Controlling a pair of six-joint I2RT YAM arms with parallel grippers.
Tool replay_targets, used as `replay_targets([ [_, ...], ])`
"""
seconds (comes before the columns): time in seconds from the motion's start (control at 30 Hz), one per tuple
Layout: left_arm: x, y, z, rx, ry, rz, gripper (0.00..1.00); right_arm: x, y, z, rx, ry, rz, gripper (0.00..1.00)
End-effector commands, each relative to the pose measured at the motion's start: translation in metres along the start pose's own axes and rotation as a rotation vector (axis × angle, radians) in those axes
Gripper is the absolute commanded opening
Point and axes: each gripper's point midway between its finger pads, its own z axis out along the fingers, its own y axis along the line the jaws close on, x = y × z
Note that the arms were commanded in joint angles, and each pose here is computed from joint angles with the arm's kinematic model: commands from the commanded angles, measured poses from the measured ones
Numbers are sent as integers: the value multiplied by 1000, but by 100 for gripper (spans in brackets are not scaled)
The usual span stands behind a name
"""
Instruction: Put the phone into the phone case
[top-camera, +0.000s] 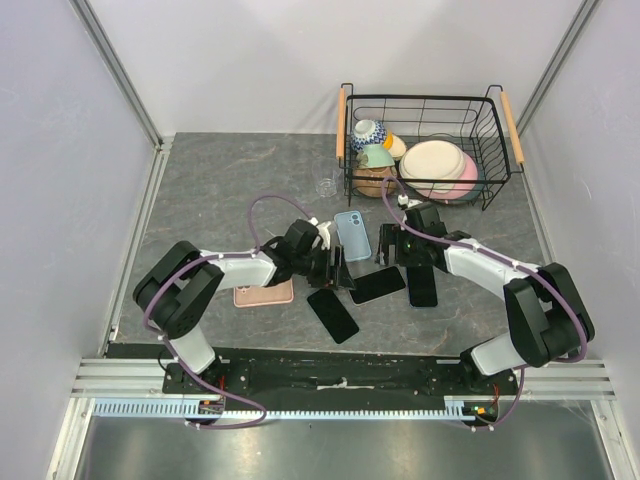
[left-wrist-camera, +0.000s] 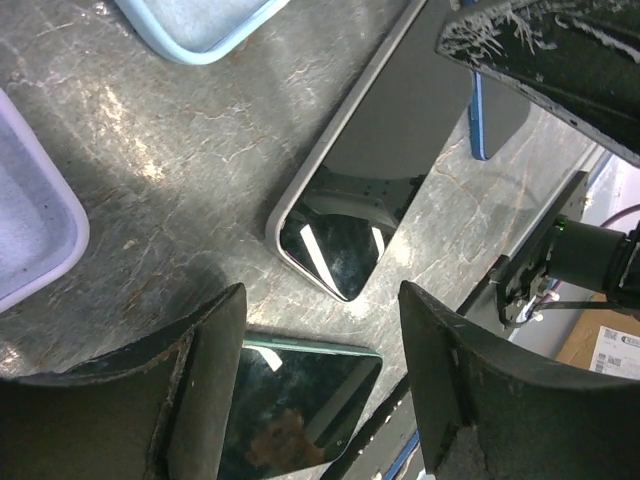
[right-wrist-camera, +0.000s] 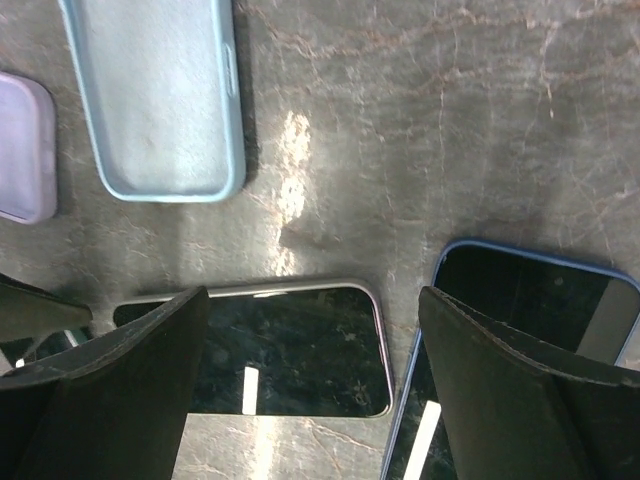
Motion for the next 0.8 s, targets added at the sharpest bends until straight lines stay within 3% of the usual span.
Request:
replay_targets([
  [0.0, 0, -8, 8, -10, 22, -38, 69, 13, -7, -2, 38, 27, 6, 93],
  [0.47, 31, 11, 43, -58, 107, -162, 69, 63, -27, -2, 124, 176, 59, 94],
  [0.77, 7, 18, 66, -77, 45, -168, 68, 95, -23, 8, 66, 289, 61, 86],
])
